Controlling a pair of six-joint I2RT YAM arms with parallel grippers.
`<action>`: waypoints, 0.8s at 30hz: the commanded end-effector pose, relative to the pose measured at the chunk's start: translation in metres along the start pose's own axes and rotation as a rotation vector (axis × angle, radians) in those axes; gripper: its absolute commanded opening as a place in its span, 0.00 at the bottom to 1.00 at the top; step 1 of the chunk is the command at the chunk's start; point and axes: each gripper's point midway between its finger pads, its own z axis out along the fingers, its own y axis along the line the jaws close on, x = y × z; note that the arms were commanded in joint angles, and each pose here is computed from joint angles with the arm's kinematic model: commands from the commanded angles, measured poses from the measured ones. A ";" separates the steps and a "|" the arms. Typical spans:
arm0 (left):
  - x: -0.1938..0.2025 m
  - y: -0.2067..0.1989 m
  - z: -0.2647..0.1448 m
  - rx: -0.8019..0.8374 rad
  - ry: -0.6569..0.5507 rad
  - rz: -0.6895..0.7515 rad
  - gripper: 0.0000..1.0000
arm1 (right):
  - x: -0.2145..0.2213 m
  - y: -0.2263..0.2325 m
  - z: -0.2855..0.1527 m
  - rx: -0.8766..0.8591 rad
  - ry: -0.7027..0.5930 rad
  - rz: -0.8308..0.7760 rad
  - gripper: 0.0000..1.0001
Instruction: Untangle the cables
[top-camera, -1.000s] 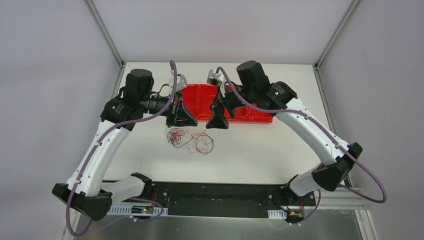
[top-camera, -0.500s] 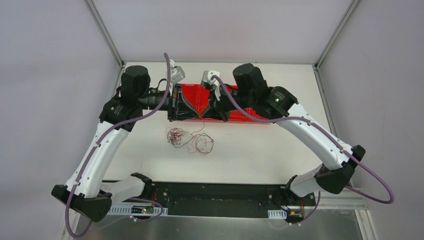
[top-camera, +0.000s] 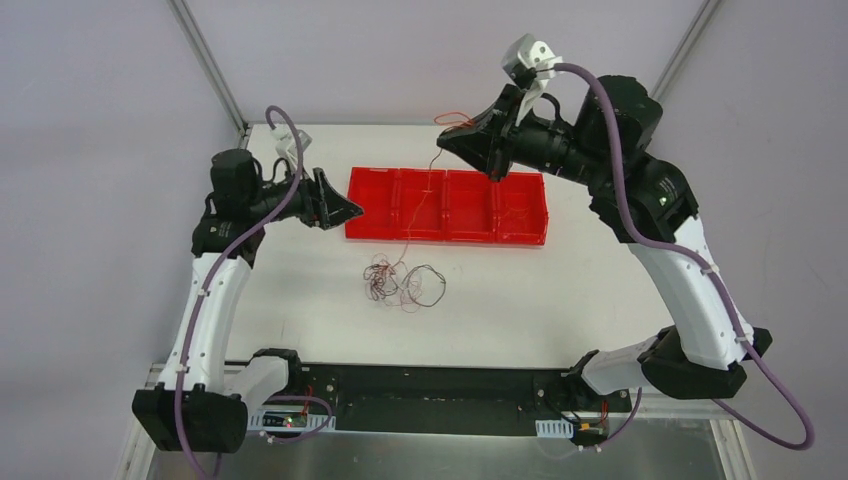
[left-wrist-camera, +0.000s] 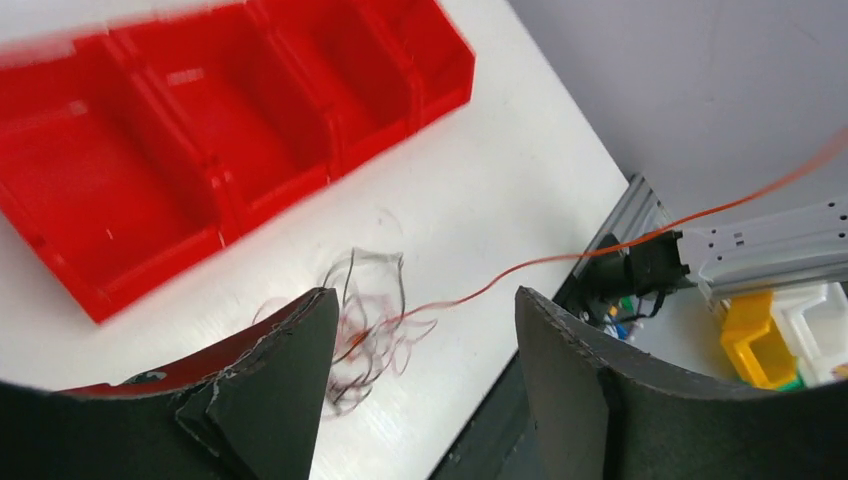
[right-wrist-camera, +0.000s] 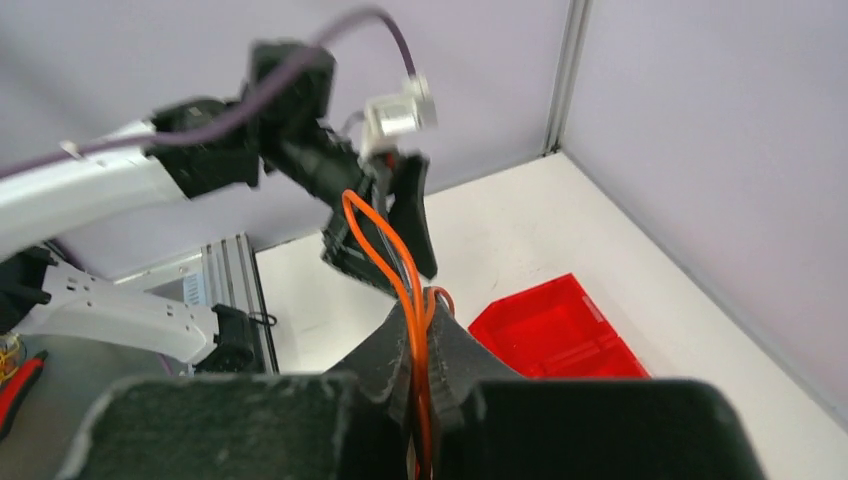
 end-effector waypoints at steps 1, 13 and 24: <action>0.050 0.035 0.015 -0.030 0.099 -0.163 0.65 | -0.040 -0.006 -0.010 0.059 -0.121 0.029 0.00; 0.137 -0.001 0.064 0.147 0.242 -0.051 0.93 | -0.066 -0.001 -0.015 0.041 -0.199 0.067 0.00; 0.170 -0.045 0.127 0.314 0.348 -0.116 0.99 | -0.086 0.001 -0.019 0.045 -0.255 0.098 0.00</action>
